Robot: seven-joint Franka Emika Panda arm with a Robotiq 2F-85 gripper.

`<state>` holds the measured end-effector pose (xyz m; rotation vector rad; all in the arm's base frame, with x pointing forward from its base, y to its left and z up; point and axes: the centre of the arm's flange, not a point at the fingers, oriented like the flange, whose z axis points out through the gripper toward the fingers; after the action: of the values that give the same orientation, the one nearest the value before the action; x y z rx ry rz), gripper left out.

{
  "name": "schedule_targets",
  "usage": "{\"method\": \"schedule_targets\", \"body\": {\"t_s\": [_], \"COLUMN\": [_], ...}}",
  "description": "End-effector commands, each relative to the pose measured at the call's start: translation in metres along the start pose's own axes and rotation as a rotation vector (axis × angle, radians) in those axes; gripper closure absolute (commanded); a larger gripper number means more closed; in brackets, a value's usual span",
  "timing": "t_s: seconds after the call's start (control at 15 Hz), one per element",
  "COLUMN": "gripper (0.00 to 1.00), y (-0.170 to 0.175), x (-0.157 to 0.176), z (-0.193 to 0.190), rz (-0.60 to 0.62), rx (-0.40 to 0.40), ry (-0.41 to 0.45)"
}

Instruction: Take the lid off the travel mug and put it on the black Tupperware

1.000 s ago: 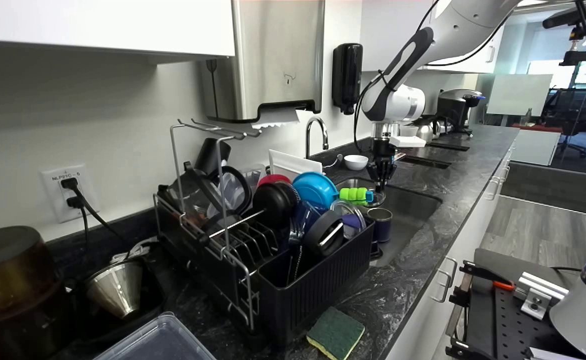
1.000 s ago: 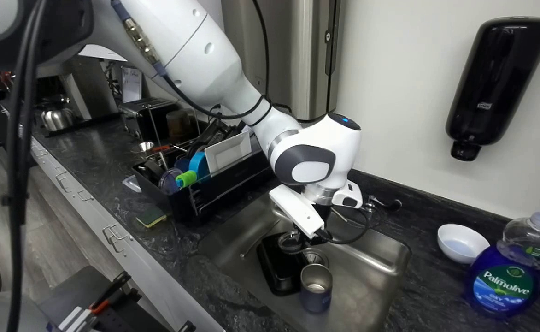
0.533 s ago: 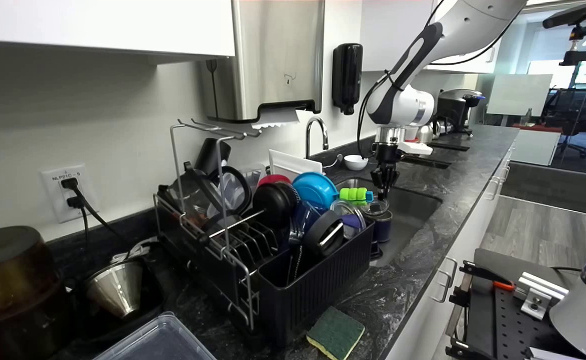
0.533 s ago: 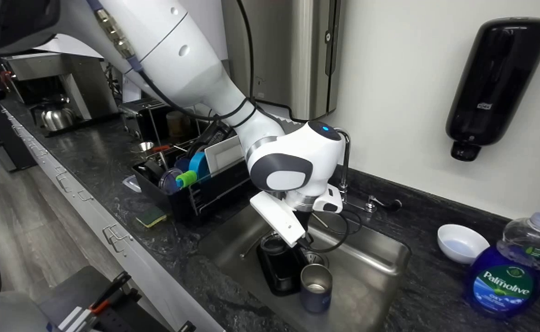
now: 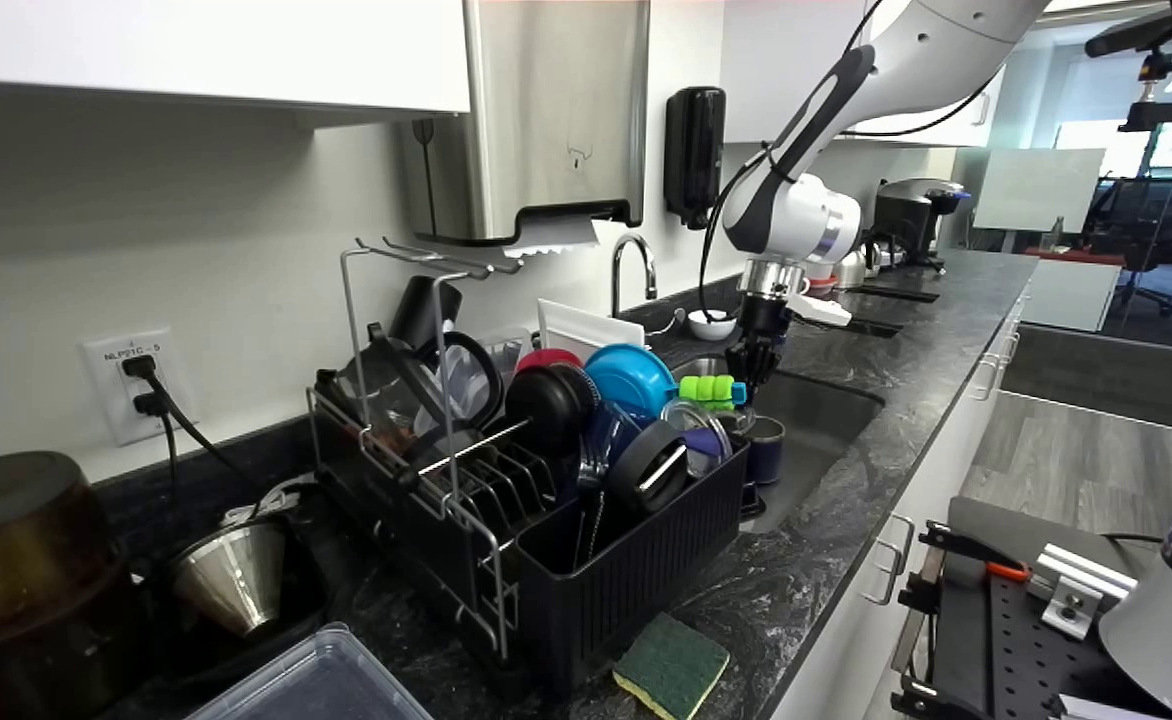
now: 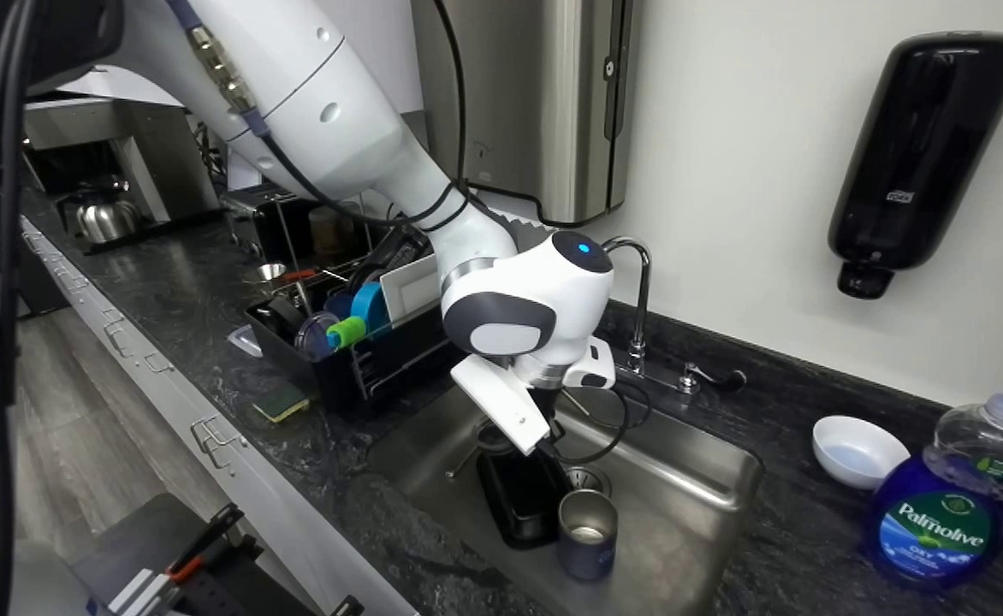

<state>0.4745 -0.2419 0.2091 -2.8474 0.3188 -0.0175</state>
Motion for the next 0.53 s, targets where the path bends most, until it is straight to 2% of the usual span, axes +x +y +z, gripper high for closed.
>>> {"method": "schedule_targets", "body": {"t_s": [0.0, 0.47], "gripper": [0.98, 0.98], "y": [-0.004, -0.003], "x": [0.005, 0.024], "z": [0.012, 0.043], "rz": [-0.032, -0.054], "rx": [0.013, -0.005], "ry": [0.039, 0.064]}}
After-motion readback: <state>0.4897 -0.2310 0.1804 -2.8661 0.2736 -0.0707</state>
